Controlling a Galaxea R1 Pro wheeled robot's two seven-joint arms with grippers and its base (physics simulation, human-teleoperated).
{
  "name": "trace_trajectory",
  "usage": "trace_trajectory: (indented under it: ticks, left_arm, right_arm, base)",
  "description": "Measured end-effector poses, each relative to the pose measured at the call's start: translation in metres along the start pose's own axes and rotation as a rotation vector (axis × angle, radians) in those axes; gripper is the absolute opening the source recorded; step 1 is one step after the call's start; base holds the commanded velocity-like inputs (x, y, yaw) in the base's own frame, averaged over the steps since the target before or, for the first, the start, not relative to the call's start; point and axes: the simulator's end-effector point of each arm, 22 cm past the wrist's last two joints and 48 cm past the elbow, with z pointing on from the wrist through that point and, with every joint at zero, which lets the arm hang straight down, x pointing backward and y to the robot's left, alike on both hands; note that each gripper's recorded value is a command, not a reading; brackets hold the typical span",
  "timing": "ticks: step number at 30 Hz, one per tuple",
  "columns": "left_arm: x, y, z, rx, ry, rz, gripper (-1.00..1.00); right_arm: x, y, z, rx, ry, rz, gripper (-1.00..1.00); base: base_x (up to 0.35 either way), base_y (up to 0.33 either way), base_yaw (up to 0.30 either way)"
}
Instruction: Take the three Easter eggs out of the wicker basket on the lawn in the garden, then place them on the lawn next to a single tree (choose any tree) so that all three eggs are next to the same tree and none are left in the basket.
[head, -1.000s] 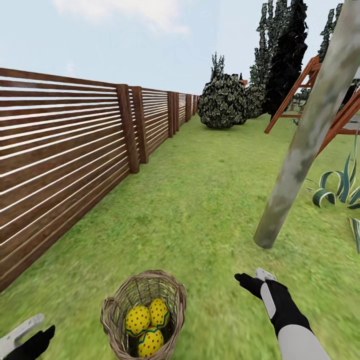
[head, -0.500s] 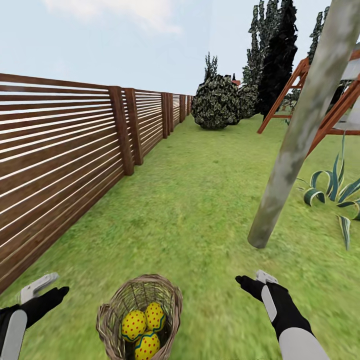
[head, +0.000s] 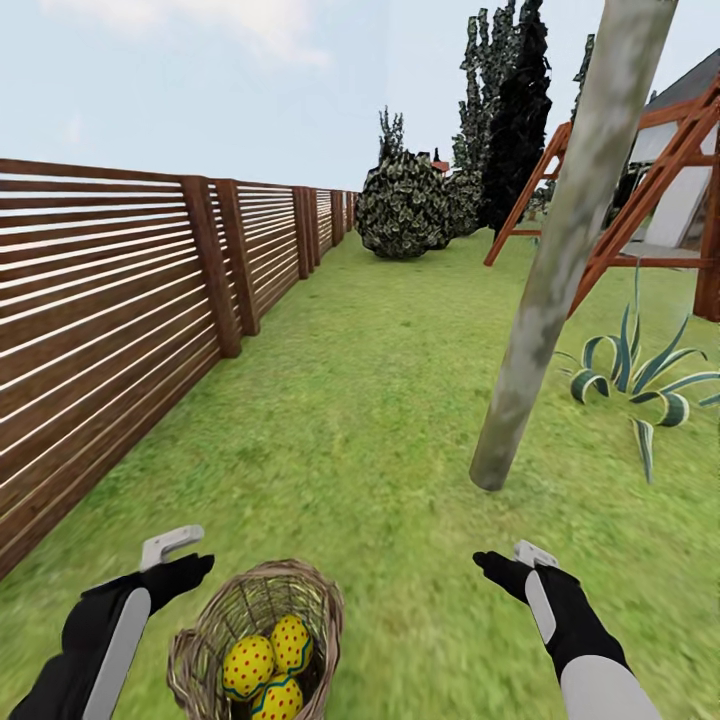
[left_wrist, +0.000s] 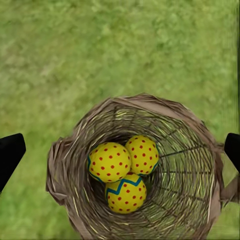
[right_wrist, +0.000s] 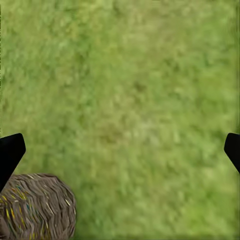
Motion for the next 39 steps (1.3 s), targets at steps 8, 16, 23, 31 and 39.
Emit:
trace_trajectory:
  ticks: [8,16,23,31,39]
  left_arm:
    - [0.011,-0.002,0.007,-0.01,0.027,-0.005,1.0]
    - [0.033,0.007,0.021,-0.034,0.056,-0.019,1.0]
    - [0.074,0.016,0.036,-0.056,0.142,-0.023,1.0]
    - [0.097,0.023,0.045,-0.081,0.156,-0.033,1.0]
    - [0.089,0.017,0.036,-0.076,0.153,-0.023,1.0]
  right_arm:
    - [-0.008,0.004,-0.011,0.001,0.0,0.0,1.0]
    - [-0.01,0.006,-0.015,0.0,0.001,0.001,1.0]
    - [-0.015,0.009,-0.016,-0.009,-0.01,0.003,1.0]
    - [-0.075,0.007,-0.072,-0.006,-0.152,-0.018,1.0]
    - [-0.13,0.085,-0.149,-0.105,-0.254,-0.105,1.0]
  base:
    - [0.0,0.0,-0.007]
    - [0.0,0.0,0.0]
    - [0.0,0.0,0.0]
    - [0.0,0.0,0.0]
    - [0.0,0.0,0.0]
